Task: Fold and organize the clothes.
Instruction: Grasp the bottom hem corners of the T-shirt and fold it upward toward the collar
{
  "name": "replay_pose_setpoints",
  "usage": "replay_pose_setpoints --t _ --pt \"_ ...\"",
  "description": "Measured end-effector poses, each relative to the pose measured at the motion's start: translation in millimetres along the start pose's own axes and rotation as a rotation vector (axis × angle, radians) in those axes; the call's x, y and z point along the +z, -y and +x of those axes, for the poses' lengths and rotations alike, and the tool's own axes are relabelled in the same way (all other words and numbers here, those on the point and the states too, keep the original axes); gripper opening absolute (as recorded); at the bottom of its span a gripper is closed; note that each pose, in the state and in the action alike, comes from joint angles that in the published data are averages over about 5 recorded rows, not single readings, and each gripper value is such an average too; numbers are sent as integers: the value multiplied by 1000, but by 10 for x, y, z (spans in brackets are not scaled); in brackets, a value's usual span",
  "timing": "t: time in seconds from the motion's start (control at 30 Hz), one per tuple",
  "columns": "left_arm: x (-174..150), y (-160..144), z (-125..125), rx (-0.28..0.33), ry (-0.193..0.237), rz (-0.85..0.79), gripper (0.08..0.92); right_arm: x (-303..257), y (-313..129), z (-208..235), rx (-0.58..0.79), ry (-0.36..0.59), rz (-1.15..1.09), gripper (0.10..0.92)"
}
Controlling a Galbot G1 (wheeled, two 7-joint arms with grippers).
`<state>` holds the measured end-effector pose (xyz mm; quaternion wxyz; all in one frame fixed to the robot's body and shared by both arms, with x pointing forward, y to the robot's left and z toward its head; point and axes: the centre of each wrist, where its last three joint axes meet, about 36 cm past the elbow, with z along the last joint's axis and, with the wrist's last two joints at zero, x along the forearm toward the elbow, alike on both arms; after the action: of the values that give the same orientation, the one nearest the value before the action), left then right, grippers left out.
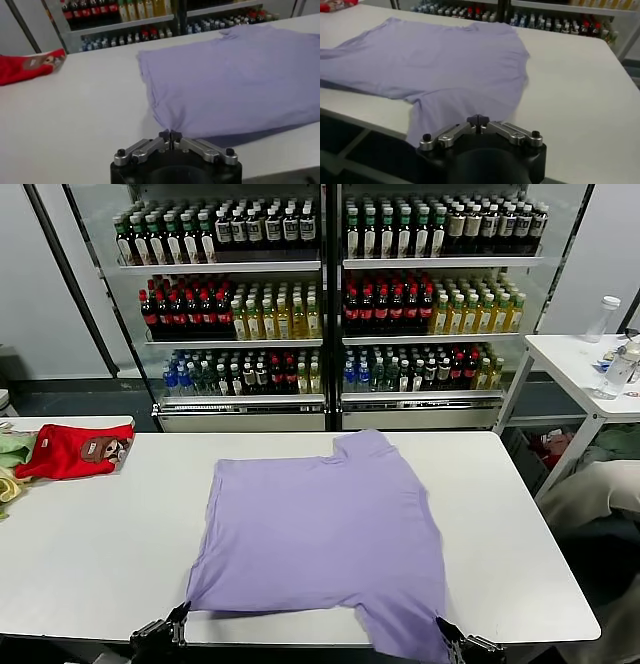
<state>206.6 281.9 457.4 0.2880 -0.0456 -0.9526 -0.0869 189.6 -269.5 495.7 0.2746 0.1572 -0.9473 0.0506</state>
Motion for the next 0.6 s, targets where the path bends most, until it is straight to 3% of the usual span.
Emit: replay_pose_setpoints --t 0.27,0.6 --pt "-40 -76 -28 -4 32 -10 86 -195 100 -221 49 107 8 114" --pt "-70 -224 -565 17 142 4 86 -252 180 -754 94 180 5 114"
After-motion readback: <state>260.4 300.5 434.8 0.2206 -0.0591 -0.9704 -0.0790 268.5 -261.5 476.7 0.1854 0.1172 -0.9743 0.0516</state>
